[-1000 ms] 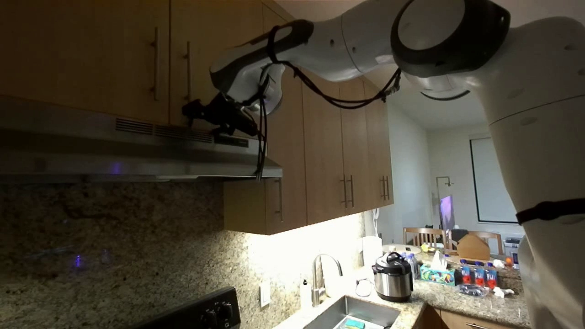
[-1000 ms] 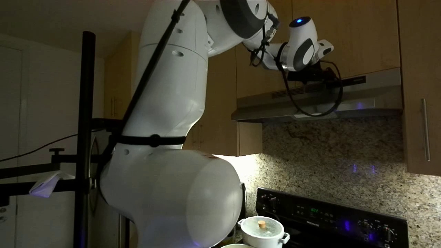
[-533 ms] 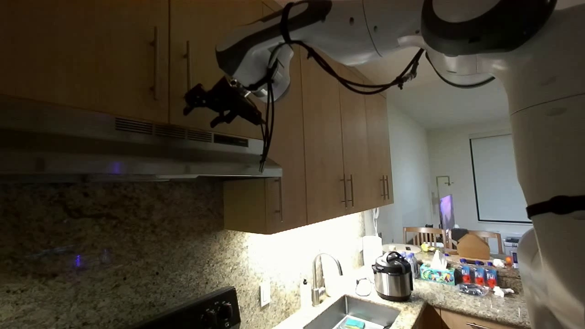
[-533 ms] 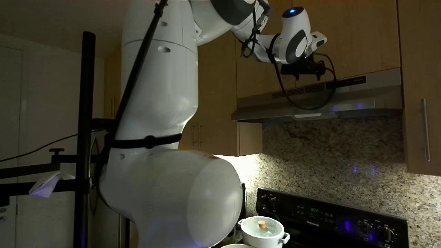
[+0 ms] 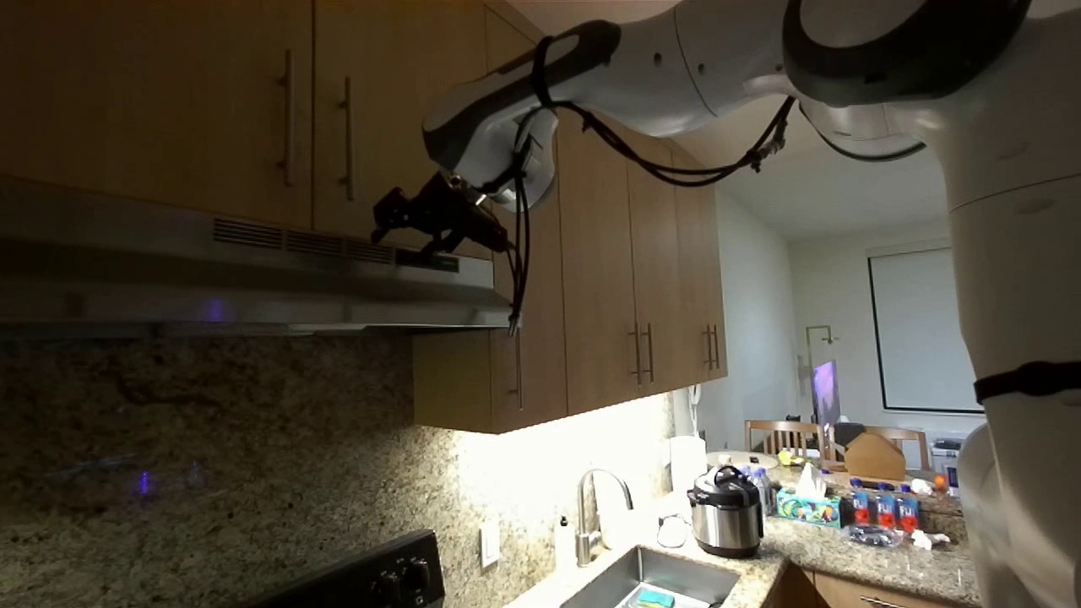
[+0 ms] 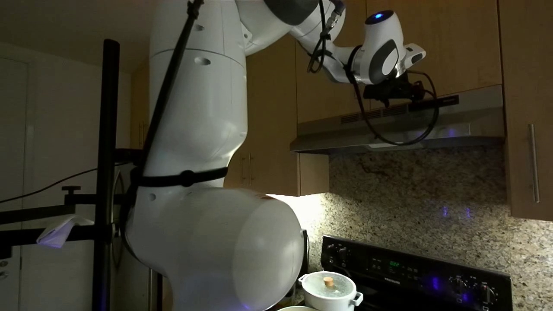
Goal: Turn on the stove overhead light
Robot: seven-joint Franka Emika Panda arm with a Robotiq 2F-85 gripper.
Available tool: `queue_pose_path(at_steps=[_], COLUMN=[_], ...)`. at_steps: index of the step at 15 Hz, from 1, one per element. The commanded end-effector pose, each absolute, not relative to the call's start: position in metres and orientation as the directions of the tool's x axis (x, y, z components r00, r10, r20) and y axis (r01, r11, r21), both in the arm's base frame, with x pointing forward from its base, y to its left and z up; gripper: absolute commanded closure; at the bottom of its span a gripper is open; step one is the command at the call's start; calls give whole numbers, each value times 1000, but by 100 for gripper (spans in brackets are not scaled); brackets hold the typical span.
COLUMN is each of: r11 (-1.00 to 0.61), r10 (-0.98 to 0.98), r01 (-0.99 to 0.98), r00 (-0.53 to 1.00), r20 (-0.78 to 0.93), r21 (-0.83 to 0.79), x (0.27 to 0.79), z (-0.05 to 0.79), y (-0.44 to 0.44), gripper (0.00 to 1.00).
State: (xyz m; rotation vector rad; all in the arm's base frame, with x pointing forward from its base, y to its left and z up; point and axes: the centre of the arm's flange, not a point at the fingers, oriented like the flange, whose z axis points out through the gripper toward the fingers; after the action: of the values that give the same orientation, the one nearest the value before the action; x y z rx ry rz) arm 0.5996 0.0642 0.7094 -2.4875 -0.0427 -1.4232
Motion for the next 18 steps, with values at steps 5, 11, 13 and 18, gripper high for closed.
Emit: queue_pose_path(at_steps=[5,11,13,18], r11=[-963,-963,-963,-965], r10=[-111,-97,-92,-88], r01=[158,167,172,174], r00=[511,521,514,493], r20=[852,848,853,866], r21=[-220,-213,-207,-197], x=[606,618,622,626], z=[708,703,705,715], y=[62,70,73,74], gripper=[0,0,0,0])
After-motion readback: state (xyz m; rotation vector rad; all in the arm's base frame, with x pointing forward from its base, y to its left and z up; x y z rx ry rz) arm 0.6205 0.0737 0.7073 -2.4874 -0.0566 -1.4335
